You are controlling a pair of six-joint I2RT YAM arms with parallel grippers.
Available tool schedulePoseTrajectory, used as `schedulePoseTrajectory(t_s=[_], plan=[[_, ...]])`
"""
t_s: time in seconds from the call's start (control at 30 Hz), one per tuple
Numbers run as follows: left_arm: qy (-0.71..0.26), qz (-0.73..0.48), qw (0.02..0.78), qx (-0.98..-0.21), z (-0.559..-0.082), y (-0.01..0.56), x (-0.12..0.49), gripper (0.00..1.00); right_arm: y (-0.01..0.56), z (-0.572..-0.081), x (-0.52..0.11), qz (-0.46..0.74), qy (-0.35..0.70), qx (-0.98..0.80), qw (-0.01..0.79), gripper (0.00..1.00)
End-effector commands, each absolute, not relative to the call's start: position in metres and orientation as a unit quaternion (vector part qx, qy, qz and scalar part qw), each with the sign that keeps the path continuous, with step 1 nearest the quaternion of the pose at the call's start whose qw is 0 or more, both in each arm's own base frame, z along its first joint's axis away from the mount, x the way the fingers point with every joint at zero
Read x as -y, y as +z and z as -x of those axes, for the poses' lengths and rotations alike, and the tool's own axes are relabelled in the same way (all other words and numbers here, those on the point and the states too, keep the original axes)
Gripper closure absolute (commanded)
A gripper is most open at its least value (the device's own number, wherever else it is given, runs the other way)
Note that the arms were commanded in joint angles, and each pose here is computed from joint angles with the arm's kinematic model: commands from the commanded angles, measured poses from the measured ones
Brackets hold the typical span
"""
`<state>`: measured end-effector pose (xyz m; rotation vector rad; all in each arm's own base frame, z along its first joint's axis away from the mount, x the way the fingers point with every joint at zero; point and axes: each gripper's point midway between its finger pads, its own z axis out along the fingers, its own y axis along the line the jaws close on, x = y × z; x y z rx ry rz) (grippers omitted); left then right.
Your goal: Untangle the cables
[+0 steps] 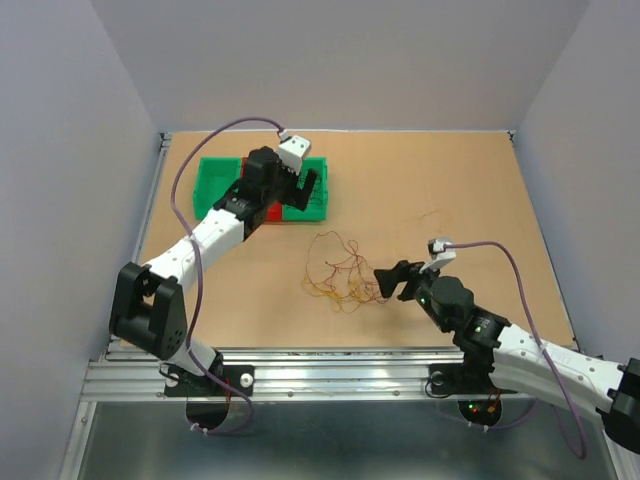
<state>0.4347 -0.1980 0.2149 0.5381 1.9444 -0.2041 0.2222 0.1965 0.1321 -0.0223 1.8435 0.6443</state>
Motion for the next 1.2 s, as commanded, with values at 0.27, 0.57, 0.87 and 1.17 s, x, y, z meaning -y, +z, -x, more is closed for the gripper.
schedulePoseTrajectory(t_s=[0.27,0.57,0.87,1.17], plan=[[-0.173,-0.329,0.616,-0.694,-0.358,0.236,0.242,0.01,0.191,-0.257,-0.145,-0.148,0.171,-0.745,0.627,0.09],[-0.184,-0.344,0.645,-0.657,-0.340,0.253,0.241,0.02,0.163,-0.258,-0.132,-0.208,0.133,-0.765,0.595,0.05],[-0.185,-0.351,0.651,-0.647,-0.336,0.255,0.241,0.03,0.144,-0.257,-0.156,-0.226,0.187,-0.779,0.555,0.19],[-0.186,-0.356,0.652,-0.643,-0.333,0.255,0.241,0.03,0.128,-0.261,-0.183,-0.207,0.208,-0.798,0.527,0.47]])
